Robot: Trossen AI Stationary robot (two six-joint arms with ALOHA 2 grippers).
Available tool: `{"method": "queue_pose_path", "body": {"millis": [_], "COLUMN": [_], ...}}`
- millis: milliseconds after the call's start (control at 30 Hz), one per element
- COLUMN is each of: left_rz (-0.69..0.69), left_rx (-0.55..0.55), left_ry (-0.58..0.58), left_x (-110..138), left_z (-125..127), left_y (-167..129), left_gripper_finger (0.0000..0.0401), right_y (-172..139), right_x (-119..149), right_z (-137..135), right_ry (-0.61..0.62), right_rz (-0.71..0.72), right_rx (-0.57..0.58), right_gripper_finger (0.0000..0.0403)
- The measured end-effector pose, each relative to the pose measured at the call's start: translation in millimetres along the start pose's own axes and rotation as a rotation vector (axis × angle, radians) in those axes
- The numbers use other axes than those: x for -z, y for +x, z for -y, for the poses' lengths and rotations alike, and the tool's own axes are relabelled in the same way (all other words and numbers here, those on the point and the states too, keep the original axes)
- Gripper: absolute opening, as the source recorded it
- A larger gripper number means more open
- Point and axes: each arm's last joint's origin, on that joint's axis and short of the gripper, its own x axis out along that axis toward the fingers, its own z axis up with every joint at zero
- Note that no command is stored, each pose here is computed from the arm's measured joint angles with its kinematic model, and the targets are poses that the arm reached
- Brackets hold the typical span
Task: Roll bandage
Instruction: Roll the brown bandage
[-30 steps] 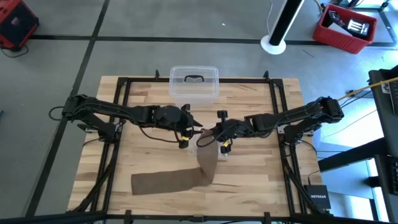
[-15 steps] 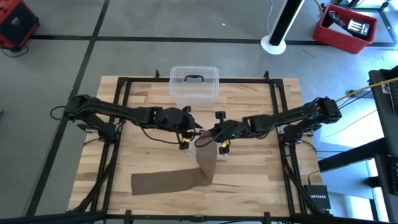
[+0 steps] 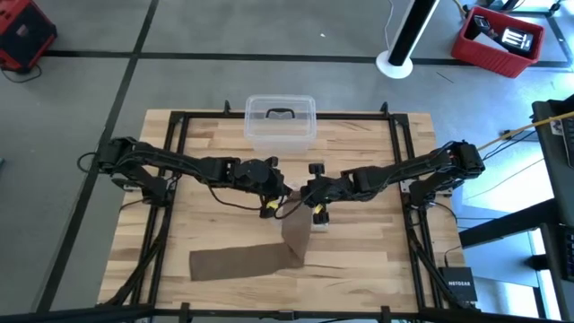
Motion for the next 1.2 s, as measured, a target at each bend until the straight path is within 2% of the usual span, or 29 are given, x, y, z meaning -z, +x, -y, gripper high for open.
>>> {"method": "queue_pose_path", "body": {"millis": [133,267,400,567,700,800,933,1100,1200], "left_rz": [0.041,0.127,0.237,0.458,0.606,0.697,0.679,0.584,0.554], "left_rx": [-0.023,-0.053,-0.096,-0.158,-0.209,-0.273,-0.367,-0.414,-0.407], "left_ry": [0.027,0.067,0.090,0.153,0.177,0.173,0.164,0.162,0.166], "left_x": [-7.3,-20.7,-35.5,-58.5,-71.7,-80.0,-95.2,-118.0,-119.9], "left_z": [1.1,1.9,0.4,0.9,-0.3,-5.0,-14.0,-22.6,-18.2], "left_y": [-11.2,-34.6,-60.2,-90.9,-109.9,-123.4,-140.2,-163.5,-168.2], "left_gripper_finger": [0.0005,0.0004,0.0003,0.0002,0.0002,0.0002,0.0002,0.0002,0.0002], "right_y": [-16.4,-52.6,-95.5,-137.4,-162.6,-166.5,-163.3,-160.4,-164.0], "right_x": [-10.2,-19.8,-23.3,-12.0,4.8,17.4,26.9,29.2,25.9], "right_z": [5.8,16.2,25.8,28.2,25.0,22.9,21.6,21.3,22.1], "right_ry": [0.036,0.092,0.137,0.160,0.185,0.222,0.253,0.251,0.246], "right_rz": [-0.044,-0.147,-0.189,-0.087,0.111,0.280,0.426,0.428,0.441], "right_rx": [0.012,0.011,0.009,-0.016,-0.044,-0.062,-0.071,-0.043,-0.060], "right_gripper_finger": [0.0142,0.0192,0.0222,0.0233,0.0232,0.0232,0.0232,0.0232,0.0232]}}
